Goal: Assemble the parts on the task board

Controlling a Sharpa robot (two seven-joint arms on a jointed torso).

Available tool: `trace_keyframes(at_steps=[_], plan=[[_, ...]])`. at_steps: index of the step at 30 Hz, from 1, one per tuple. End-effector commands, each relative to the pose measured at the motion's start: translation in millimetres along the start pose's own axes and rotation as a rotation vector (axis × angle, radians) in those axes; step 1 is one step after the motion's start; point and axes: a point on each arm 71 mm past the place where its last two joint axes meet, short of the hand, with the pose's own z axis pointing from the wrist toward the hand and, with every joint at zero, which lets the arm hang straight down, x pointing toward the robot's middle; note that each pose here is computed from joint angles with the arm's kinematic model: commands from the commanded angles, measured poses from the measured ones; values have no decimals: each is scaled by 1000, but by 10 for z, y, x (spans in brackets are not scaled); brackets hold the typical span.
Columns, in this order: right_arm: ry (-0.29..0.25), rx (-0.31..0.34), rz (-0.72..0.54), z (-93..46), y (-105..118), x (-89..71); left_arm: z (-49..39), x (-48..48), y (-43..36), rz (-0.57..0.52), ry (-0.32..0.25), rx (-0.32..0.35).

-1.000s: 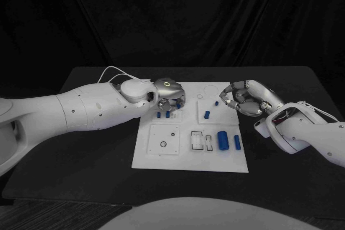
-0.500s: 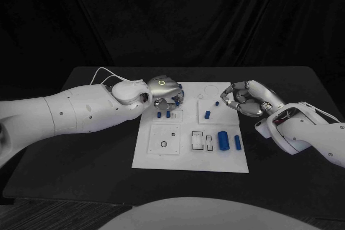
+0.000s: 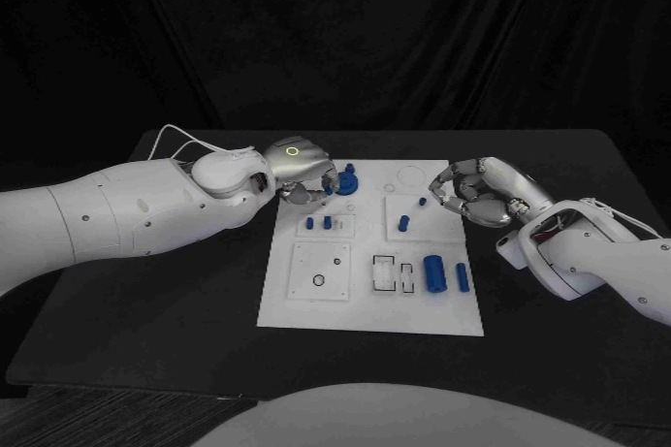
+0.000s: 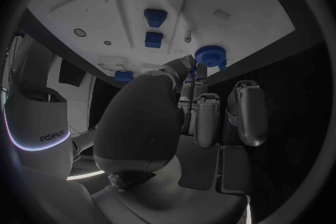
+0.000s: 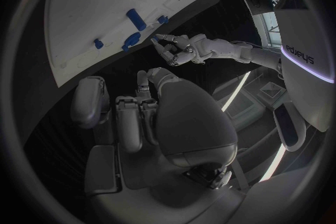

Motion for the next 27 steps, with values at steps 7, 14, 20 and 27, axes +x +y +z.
trace_keyframes(at_steps=[7, 14, 20, 27], plan=[[13, 23, -1, -11, -27, 22, -34, 7, 43, -52, 33, -31], [16, 25, 1, -5, -26, 31, -43, 22, 55, -55, 40, -37], [18, 25, 1, -2, -25, 37, -31, 40, 53, -57, 46, -39], [21, 27, 2, 0, -25, 42, -14, 65, 36, -60, 56, -37]])
